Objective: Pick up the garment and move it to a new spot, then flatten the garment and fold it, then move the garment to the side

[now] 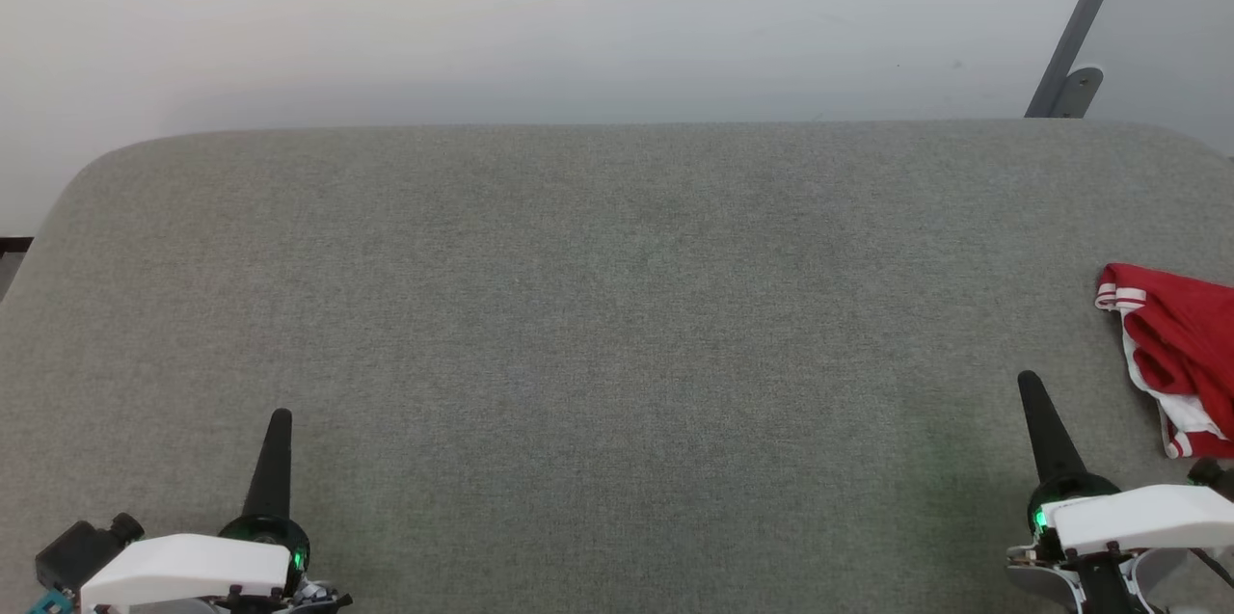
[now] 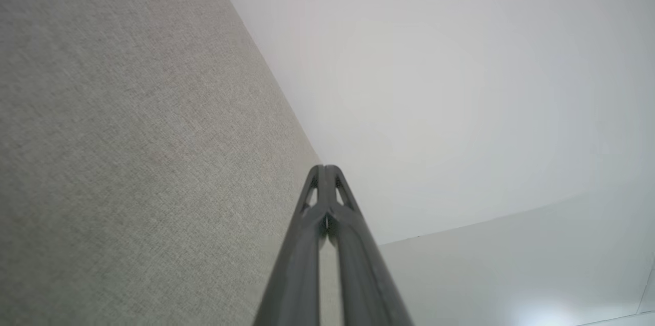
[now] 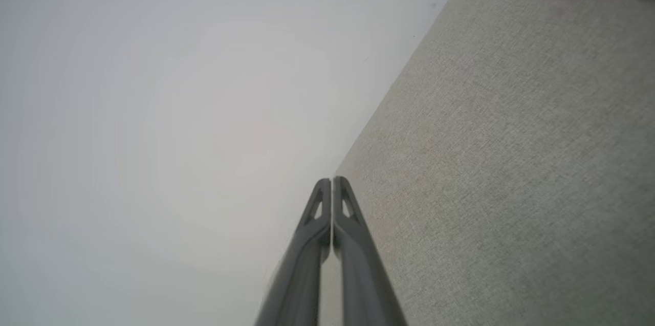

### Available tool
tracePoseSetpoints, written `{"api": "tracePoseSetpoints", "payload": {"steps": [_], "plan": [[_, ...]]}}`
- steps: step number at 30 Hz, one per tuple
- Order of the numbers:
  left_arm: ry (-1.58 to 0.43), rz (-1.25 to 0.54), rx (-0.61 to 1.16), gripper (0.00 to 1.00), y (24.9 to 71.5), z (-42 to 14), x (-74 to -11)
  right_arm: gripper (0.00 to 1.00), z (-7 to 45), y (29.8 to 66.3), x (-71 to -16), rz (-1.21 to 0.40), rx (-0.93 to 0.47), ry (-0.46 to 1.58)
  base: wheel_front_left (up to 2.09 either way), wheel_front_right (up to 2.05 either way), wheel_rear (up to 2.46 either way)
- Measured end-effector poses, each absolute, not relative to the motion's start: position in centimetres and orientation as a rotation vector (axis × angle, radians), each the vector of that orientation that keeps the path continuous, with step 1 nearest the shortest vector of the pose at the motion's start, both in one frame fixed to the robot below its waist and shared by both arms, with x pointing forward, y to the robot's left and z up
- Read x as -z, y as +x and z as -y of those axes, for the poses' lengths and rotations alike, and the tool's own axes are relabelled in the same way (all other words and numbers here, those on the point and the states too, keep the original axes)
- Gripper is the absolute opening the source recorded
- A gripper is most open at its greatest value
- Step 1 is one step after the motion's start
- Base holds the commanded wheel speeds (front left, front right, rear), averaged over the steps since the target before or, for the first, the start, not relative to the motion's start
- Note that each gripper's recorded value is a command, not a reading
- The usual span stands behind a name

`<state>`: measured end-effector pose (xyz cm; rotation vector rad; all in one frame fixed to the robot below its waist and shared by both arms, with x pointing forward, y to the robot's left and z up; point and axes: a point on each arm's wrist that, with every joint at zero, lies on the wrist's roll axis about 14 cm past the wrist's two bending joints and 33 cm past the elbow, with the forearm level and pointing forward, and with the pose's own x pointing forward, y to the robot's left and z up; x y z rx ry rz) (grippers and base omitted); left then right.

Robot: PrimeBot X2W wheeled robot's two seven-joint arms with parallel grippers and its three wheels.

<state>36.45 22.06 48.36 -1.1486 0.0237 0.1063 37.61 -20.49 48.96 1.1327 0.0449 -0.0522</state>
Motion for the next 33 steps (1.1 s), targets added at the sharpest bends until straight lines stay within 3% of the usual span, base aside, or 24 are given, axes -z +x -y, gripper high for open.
{"api": "tracePoseSetpoints", "payload": {"steps": [33], "plan": [[-1.423, -0.014, -0.050, 0.00, 38.0, -20.7, -49.6, 0.00, 20.2, 38.4, -49.8, -0.025, 0.029, 1.414, 0.00, 0.00, 0.00]]}}
